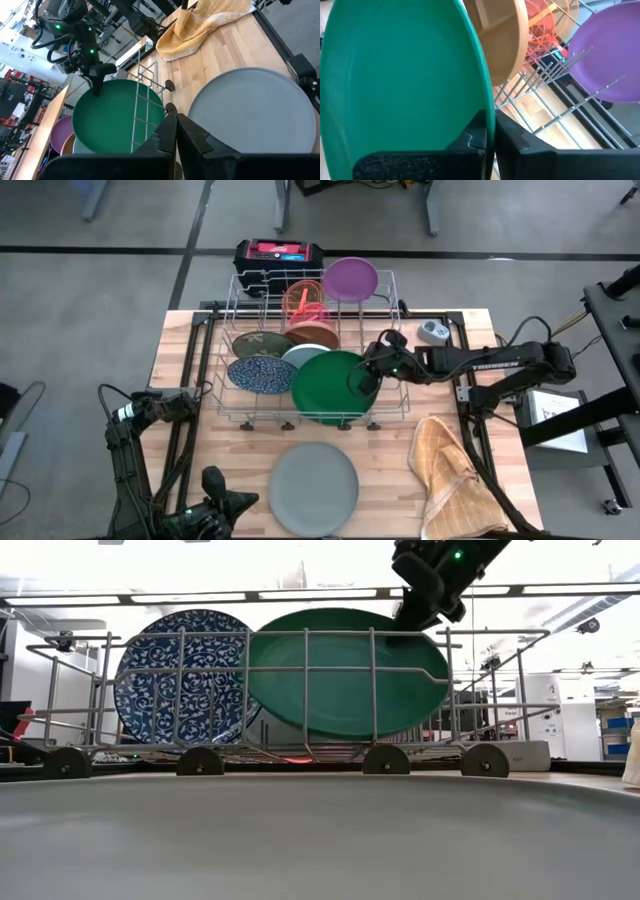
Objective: Sort dishes
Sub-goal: Put the green plate into the dish rack
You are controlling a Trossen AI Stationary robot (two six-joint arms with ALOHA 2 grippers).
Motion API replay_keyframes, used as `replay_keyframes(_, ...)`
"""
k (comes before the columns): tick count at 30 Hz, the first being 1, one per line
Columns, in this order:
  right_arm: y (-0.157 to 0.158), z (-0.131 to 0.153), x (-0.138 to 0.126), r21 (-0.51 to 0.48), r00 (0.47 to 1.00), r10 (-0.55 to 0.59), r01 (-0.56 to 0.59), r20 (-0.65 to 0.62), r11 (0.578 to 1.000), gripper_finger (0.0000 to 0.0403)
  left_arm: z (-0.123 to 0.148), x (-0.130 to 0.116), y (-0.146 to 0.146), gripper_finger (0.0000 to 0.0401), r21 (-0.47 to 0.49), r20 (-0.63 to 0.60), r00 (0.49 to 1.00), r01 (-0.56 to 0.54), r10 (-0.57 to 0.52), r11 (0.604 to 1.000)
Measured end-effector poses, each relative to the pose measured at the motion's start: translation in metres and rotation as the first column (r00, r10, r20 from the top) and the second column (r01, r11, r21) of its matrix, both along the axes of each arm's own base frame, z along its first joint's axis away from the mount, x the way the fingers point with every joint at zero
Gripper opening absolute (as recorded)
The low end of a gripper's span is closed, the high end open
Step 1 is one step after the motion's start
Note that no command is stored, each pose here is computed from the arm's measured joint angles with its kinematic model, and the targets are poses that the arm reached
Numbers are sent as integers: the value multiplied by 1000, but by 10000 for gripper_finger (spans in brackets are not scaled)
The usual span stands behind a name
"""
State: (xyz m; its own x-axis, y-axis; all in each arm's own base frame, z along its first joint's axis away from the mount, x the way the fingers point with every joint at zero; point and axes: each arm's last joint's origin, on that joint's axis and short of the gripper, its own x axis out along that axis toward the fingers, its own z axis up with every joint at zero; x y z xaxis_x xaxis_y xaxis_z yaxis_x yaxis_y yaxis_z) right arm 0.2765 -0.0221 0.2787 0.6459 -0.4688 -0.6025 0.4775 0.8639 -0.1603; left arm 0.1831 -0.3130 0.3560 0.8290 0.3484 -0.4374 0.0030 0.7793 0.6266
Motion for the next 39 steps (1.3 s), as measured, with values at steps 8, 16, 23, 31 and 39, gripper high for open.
replay_keyframes(8, 1, 14, -10, -39, 1000, 25, -24, 18, 999, 9, 0, 0, 0, 0, 0, 0, 1000, 0, 0, 1000)
replay_keyframes(16, 5, 31, -29, -82, 997, 70, -67, 30, 994, 4, 0, 0, 0, 0, 1, 1, 1000, 0, 0, 1000)
replay_keyframes(23, 12, 34, -43, -178, 996, 66, -77, -67, 981, 4, 0, 0, 0, 0, -1, 3, 1000, -2, 2, 1000)
replay_keyframes(31, 21, 30, -44, -276, 987, 67, -106, -148, 955, 3, 0, 0, 0, 0, 2, 4, 1000, -1, 1, 1000)
replay_keyframes(39, 27, 30, -46, -347, 978, 69, -136, -198, 928, 6, 0, 0, 0, 0, 7, 15, 1000, -2, 2, 1000)
